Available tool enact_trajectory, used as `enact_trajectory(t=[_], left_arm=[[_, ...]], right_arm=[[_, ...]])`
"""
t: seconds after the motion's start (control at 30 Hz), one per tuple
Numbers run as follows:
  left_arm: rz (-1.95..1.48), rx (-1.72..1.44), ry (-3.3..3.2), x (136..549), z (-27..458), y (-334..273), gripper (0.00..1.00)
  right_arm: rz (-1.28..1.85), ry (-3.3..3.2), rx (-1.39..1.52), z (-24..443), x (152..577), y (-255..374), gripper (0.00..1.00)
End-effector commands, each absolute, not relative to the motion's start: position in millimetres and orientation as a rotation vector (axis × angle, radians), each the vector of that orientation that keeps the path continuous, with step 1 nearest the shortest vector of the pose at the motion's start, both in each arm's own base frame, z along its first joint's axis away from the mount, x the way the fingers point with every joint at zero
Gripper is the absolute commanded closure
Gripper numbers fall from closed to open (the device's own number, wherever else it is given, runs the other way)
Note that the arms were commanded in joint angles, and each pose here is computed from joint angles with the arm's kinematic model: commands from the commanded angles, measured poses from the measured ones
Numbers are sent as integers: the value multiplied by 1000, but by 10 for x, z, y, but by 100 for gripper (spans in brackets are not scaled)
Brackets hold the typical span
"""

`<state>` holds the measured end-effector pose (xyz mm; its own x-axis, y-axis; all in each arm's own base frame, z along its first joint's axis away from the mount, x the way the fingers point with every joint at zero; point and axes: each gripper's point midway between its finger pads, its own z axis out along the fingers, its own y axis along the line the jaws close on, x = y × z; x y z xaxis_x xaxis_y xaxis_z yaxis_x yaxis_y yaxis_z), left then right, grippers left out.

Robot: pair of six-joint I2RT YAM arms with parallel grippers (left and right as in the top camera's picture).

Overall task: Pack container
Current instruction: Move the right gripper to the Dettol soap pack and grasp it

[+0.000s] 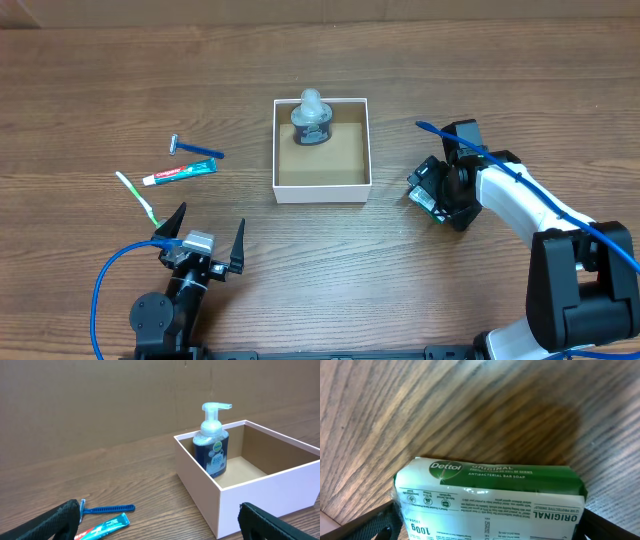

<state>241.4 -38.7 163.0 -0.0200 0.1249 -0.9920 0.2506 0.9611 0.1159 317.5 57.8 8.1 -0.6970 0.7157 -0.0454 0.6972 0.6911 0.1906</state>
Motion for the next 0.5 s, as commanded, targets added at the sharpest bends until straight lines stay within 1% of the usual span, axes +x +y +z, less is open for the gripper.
enact_trajectory(t=[0.0, 0.07, 0.17, 0.33, 0.47], left_arm=[[-97, 306, 1590, 2411, 1630, -391, 0], [-97, 306, 1590, 2411, 1630, -391, 0], [-97, 306, 1590, 2411, 1630, -391, 0], [-97, 306, 1590, 2411, 1630, -391, 0], [-97, 306, 1590, 2411, 1630, -391, 0]], right_arm=[[279, 2806, 1063, 64, 3205, 625, 2], [279, 2821, 980, 46, 3241, 631, 15], [286, 2820, 892, 60, 3301, 638, 25], [273, 2821, 713, 122, 3413, 636, 25], [290, 2784, 588, 491, 3688, 680, 24]])
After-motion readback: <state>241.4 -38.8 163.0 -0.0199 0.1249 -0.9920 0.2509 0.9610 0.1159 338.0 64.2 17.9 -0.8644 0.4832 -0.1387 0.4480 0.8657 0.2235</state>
